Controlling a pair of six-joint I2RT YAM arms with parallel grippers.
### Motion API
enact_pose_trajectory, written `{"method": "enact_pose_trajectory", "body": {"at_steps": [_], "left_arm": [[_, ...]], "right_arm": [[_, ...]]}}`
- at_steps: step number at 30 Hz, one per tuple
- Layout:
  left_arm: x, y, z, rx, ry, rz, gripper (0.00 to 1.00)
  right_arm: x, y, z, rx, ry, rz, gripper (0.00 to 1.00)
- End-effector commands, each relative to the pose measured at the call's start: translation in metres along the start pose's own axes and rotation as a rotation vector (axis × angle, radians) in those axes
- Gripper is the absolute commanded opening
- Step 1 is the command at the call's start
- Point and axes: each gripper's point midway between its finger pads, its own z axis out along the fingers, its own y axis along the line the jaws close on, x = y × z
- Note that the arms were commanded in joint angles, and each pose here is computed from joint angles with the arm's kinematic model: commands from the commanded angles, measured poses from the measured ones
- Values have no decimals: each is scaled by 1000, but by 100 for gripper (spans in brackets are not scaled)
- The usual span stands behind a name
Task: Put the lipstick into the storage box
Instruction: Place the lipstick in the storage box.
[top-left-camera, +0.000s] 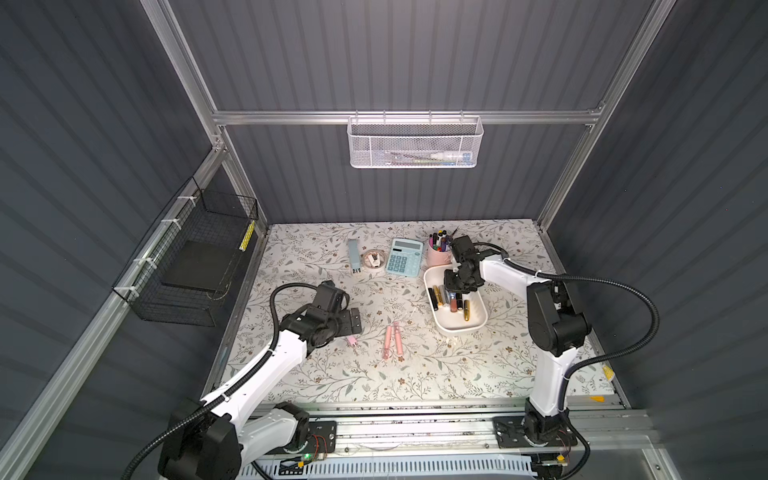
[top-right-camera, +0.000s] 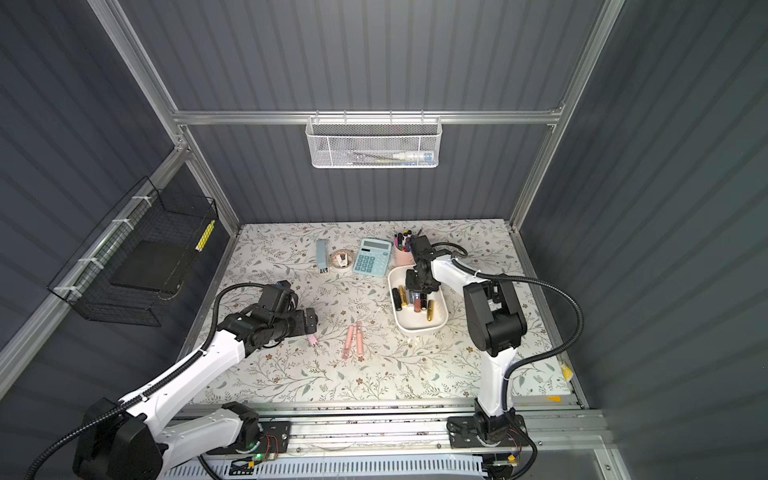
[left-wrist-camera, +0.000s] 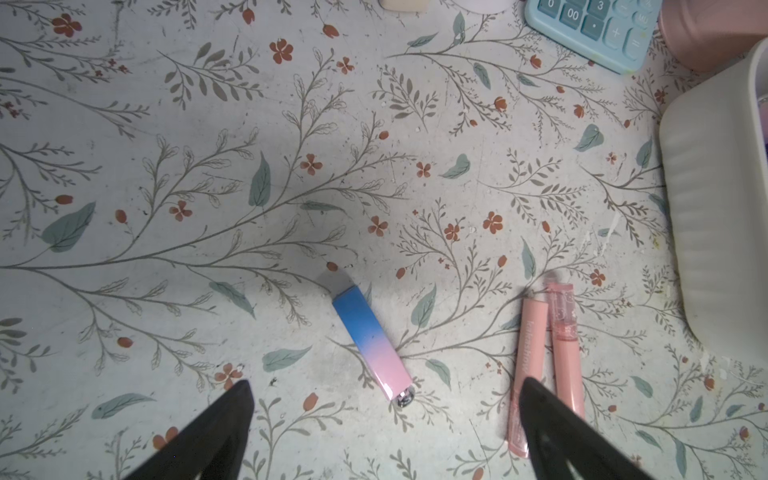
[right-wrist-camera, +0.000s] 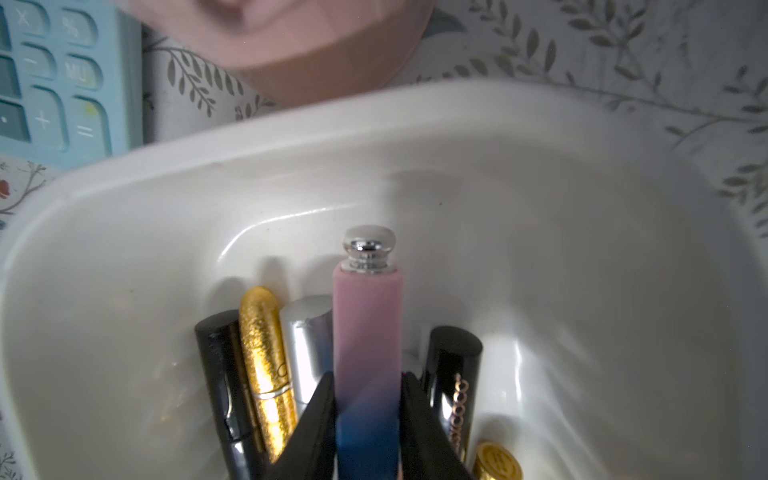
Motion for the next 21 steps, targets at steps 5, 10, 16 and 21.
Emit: {"method": "enact_pose_trajectory", "body": {"at_steps": [5,10,16,21], "left_arm": [[-8,0,0,-6,-16,12,100],[-7,0,-1,-4,-15,10,100],[-6,2,-7,-3,-23,4,100],[-5,3,-16,4,-40,-7,100]], "right_arm": [[-4,2,4,-12,6,-20,30],[-5,2,0,-14,0,-21,32],[-5,4,-16,-26,-16,-19,33],[3,15,-53,-66,-74,-27,33]]}}
